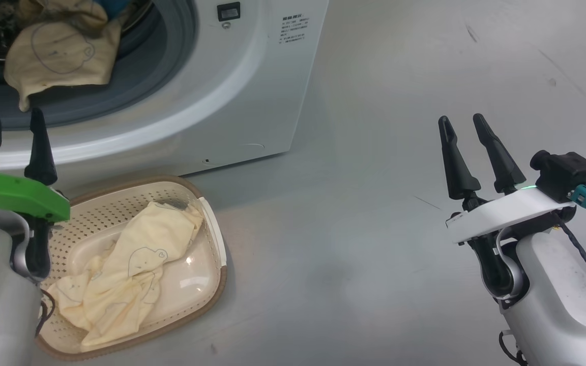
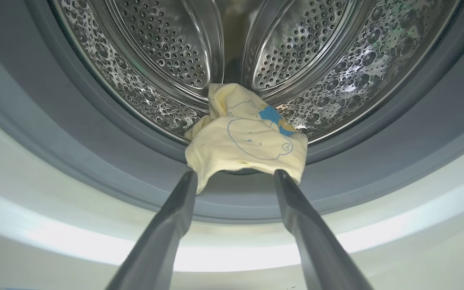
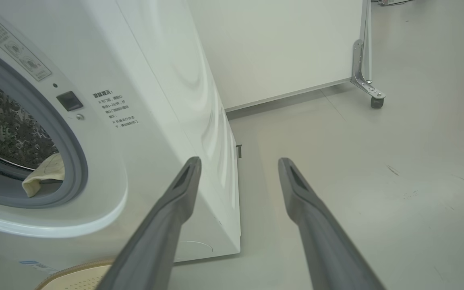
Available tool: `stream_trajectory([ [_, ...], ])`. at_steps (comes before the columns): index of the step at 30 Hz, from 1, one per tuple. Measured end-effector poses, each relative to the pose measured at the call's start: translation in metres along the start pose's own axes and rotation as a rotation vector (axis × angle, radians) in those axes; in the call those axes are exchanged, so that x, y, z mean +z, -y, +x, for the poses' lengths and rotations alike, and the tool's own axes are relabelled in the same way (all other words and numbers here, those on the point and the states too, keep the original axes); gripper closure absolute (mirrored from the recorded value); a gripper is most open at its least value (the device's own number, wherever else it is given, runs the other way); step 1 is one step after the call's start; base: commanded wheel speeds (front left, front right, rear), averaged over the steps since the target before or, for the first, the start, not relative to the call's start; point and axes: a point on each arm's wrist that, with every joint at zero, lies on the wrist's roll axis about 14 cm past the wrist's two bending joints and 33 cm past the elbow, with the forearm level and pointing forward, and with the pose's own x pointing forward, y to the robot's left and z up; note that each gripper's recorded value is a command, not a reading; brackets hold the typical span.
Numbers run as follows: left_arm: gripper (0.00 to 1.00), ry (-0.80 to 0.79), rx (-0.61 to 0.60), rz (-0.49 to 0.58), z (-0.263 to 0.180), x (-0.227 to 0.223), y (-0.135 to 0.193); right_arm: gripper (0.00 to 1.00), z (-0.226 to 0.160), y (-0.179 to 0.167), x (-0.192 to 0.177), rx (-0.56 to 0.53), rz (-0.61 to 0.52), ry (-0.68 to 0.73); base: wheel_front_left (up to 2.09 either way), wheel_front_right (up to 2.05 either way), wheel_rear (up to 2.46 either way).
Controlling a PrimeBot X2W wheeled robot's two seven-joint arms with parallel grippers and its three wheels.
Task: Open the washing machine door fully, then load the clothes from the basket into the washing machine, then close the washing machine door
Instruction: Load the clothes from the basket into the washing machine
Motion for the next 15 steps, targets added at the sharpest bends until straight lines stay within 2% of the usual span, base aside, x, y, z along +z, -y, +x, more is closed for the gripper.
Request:
stream_trajectory([
  [10,0.0,0.026,0.02,-0.016,-0.04,0.008,0.002,0.0,-0.004,-0.013,0.011,0.046,-0.011,0.022,0.0,0.0,0.0],
  [15,0.0,0.081,0.034,-0.024,-0.056,0.026,0.001,0.0,-0.009,-0.02,0.013,0.065,-0.012,0.025,0.0,0.0,0.0],
])
